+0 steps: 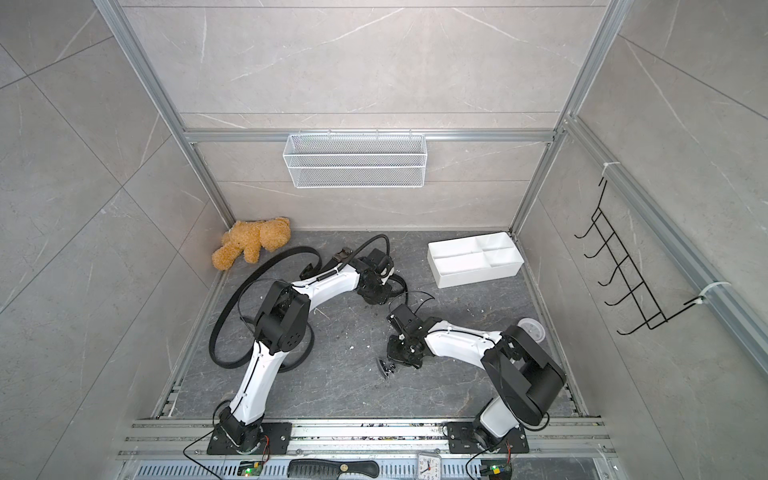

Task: Place the belts into the storage roll
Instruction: Roll the belt at the center of the board.

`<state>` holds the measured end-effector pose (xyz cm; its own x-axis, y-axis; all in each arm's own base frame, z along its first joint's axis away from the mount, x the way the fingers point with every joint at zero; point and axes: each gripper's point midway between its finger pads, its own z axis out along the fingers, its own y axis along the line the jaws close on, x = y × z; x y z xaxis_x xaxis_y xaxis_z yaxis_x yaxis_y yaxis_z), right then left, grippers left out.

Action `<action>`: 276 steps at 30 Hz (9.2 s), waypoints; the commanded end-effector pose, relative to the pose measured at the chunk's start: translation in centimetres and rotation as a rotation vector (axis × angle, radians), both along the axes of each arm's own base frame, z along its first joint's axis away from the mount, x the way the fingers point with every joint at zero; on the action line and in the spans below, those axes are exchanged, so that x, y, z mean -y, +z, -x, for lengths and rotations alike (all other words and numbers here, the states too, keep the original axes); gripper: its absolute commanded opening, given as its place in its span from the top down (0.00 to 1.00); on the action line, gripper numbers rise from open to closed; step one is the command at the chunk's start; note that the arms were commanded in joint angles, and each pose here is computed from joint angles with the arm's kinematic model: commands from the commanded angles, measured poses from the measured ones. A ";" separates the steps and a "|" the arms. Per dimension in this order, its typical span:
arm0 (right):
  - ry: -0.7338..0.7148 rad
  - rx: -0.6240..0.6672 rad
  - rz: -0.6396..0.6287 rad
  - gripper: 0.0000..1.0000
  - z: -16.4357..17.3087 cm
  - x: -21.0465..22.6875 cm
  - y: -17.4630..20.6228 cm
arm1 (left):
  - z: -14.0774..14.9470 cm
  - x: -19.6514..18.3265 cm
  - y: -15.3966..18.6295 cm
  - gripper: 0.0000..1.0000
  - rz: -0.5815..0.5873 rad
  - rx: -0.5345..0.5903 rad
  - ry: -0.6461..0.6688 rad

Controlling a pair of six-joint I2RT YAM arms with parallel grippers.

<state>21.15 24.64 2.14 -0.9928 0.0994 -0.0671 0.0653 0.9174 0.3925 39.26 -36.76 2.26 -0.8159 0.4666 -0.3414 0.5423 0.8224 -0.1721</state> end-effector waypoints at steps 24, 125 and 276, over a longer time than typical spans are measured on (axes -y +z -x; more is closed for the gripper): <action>0.036 -0.019 0.110 0.82 -7.7 4.2 -1.3 | 2.4 1.1 -3.1 0.83 0.035 -0.112 -0.051; 0.138 0.231 0.135 0.40 -20.6 1.0 8.3 | 14.7 -5.0 6.5 0.23 0.078 -0.019 -0.110; 0.420 -0.065 0.373 0.40 6.5 1.8 -0.2 | 19.7 -10.5 -3.6 0.87 -0.199 -0.247 0.208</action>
<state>15.99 24.73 1.47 -0.9418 -0.3357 -0.0192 -0.3362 0.9403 0.0528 21.20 -29.07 1.78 -0.9459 0.2894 -0.1466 0.3170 0.9204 -0.2287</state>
